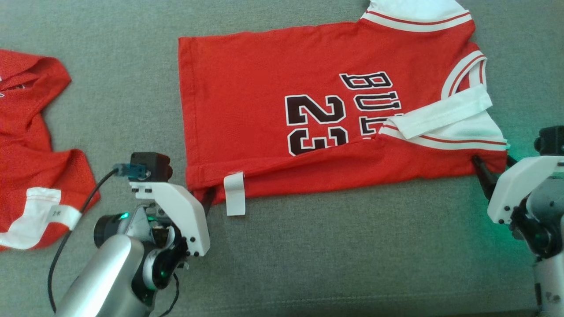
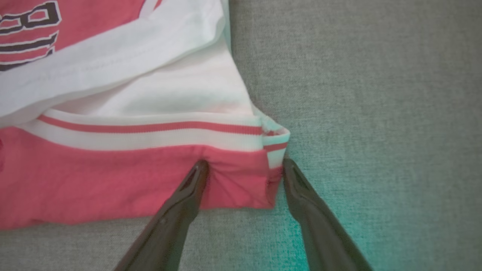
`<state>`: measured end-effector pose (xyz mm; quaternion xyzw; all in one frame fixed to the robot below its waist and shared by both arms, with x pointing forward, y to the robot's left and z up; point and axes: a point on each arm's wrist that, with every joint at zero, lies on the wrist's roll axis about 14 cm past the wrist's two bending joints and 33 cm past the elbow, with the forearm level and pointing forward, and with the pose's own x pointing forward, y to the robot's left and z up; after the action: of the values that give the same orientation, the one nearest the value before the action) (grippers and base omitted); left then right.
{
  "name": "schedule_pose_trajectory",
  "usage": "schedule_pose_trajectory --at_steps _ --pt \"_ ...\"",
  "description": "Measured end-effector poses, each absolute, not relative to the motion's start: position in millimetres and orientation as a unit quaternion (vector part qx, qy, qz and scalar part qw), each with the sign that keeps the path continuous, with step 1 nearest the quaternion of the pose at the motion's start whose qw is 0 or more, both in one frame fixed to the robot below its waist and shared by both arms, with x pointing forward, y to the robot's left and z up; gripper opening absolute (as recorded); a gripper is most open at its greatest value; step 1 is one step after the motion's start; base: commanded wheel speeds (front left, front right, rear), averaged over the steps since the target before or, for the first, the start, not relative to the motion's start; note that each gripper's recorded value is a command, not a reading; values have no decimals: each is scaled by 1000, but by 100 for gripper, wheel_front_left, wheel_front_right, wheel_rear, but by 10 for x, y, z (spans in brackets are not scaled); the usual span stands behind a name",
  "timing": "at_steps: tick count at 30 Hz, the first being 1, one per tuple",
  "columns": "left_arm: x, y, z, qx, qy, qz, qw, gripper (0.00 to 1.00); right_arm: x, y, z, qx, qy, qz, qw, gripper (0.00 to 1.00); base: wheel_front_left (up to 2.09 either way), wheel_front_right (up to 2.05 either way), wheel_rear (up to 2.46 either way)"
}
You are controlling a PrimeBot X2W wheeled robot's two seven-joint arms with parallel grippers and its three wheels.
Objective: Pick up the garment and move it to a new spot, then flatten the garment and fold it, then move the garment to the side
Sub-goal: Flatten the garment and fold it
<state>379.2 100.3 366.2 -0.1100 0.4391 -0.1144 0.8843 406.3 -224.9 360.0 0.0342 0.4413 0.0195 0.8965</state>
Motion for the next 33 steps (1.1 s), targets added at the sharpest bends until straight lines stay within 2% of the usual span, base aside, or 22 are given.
schedule_pose_trajectory --at_steps 4,5,6,7,8,14,20,23,26,33 --pt "3774 979 3670 -115 440 -121 882 40 4060 -2233 3597 36 443 24 896 100 0 0 0" --pt "3768 973 3671 -115 441 -123 882 36 4058 -2221 3599 38 443 26 896 95 0 0 0" --pt "3757 961 3673 -114 442 -125 881 24 4054 -2204 3601 40 443 28 895 45 0 0 0" --pt "3738 947 3671 -113 445 -130 879 0 4051 -2180 3608 45 442 32 895 9 0 0 0" --pt "3722 925 3676 -115 446 -134 878 0 4048 -2168 3617 51 440 33 896 0 0 0 0" --pt "3682 900 3775 -131 442 -143 876 0 4040 -2104 3747 81 429 47 898 0 0 0 0" --pt "3799 1055 4147 -141 411 -149 888 0 4100 -2211 4174 102 405 61 906 0 0 0 0" --pt "3802 1009 4443 -155 391 -179 889 0 4067 -2428 4453 87 401 51 911 0 0 0 0" --pt "3660 967 4483 -178 404 -192 877 0 3850 -2457 4390 90 430 51 897 0 0 0 0" --pt "3128 995 4187 -210 484 -185 829 0 3075 -2433 4016 92 538 58 836 0 0 0 0"
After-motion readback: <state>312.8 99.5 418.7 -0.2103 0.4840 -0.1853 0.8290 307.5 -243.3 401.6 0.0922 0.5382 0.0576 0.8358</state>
